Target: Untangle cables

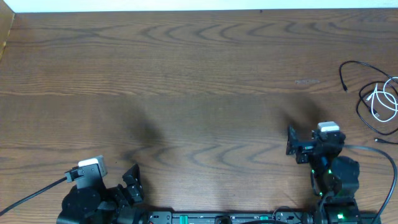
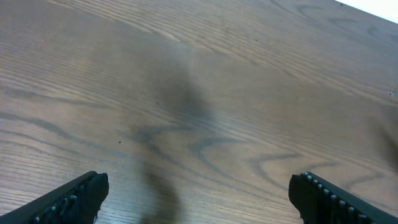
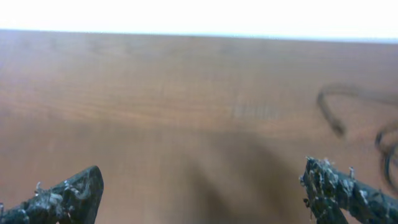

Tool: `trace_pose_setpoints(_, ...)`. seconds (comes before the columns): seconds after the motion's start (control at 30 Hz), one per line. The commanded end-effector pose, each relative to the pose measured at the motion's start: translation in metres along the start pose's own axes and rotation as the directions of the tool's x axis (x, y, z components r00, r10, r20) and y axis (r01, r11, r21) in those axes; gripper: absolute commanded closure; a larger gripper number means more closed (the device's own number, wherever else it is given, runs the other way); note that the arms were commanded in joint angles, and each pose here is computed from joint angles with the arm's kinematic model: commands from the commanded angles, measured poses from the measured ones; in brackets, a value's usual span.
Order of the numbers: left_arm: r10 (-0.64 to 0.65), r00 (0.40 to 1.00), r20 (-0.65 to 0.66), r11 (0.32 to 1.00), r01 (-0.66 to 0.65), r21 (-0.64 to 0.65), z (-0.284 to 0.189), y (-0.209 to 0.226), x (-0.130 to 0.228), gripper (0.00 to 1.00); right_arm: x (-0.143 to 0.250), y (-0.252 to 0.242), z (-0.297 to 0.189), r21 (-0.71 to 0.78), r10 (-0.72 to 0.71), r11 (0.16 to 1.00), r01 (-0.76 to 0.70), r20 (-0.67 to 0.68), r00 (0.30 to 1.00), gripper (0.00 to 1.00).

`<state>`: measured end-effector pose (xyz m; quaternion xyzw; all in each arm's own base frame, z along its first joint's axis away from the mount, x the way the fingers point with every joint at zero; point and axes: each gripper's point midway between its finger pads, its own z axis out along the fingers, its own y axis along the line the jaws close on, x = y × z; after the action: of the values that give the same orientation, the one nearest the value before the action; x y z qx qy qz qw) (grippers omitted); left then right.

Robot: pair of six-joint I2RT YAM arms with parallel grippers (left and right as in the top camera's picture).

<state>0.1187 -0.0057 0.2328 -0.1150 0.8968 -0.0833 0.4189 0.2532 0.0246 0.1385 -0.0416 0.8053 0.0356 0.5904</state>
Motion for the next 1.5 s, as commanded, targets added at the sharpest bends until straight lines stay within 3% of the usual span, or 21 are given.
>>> trace_pose_setpoints(0.0, -0.007, 1.0, 0.001, 1.0, 0.007, -0.01, 0.001, 0.002, 0.0, 0.02, -0.011, -0.002, 0.001, 0.015, 0.0, 1.0, -0.002, 0.133, 0.991, 0.01)
trace_pose_setpoints(0.13, -0.007, 1.0, 0.002, 1.0, 0.007, -0.01, 0.001, 0.002, 0.0, 0.02, -0.039, -0.002, -0.009, 0.015, -0.006, 1.0, 0.001, 0.306, 0.952, 0.01)
trace_pose_setpoints(0.37, -0.007, 1.0, 0.001, 1.0, 0.007, -0.01, 0.001, 0.002, 0.0, 0.02, -0.056, -0.001, -0.027, 0.017, -0.009, 1.0, 0.002, 0.398, 0.917, 0.01)
trace_pose_setpoints(0.6, -0.007, 1.0, 0.001, 1.0, 0.007, -0.01, 0.001, 0.002, 0.0, 0.02, -0.013, -0.002, -0.013, 0.018, -0.003, 1.0, -0.001, 0.22, 0.975, 0.01)
trace_pose_setpoints(1.47, -0.007, 1.0, 0.002, 1.0, 0.007, -0.01, 0.001, 0.002, 0.0, 0.02, -0.015, -0.002, -0.013, 0.017, -0.003, 1.0, -0.001, 0.229, 0.974, 0.01)
